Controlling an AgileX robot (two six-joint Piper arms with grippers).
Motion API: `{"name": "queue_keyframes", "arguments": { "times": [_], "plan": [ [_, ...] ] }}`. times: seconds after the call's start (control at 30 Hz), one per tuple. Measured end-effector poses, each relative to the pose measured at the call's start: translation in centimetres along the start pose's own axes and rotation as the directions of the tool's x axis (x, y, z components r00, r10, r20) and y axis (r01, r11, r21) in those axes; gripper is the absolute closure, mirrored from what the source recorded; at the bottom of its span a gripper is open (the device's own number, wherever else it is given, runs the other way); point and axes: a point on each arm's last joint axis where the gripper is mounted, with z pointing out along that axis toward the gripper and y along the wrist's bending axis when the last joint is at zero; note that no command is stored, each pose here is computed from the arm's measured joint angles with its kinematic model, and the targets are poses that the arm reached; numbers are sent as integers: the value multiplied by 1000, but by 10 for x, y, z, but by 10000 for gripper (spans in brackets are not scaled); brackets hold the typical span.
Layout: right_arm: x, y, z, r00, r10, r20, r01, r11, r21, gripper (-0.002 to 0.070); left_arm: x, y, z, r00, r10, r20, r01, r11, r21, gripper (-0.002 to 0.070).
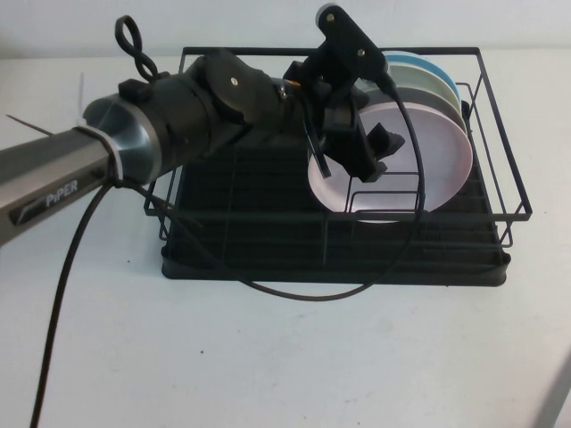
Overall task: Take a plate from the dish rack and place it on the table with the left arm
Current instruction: Grasp the plate from the shelf
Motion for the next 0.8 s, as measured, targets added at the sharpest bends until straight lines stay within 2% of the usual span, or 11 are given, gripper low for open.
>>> {"name": "queue_keyframes", "arguments": {
  "times": [0.2, 0.27, 0.33, 0.5, 0.53, 0.8],
  "plan": [
    [0, 0, 0, 1000, 0, 0, 0, 1000, 0, 696, 6, 2, 7, 1000, 8, -8, -8, 1000, -27, 182],
    [0, 0, 0, 1000, 0, 0, 0, 1000, 0, 696, 8, 2, 10, 1000, 8, -11, -8, 999, -34, 218],
    [0, 0, 0, 1000, 0, 0, 0, 1000, 0, 696, 9, 3, 10, 1000, 7, -12, -8, 999, -38, 288],
    [0, 0, 0, 1000, 0, 0, 0, 1000, 0, 696, 8, 5, 11, 1000, 17, -8, -18, 997, -70, 548],
    [0, 0, 0, 1000, 0, 0, 0, 1000, 0, 697, 9, 6, 11, 999, 34, -11, -34, 997, -72, 573],
    [0, 0, 0, 1000, 0, 0, 0, 1000, 0, 696, -4, 9, 3, 985, 174, -18, -175, 983, -54, 599]
  ]
}}
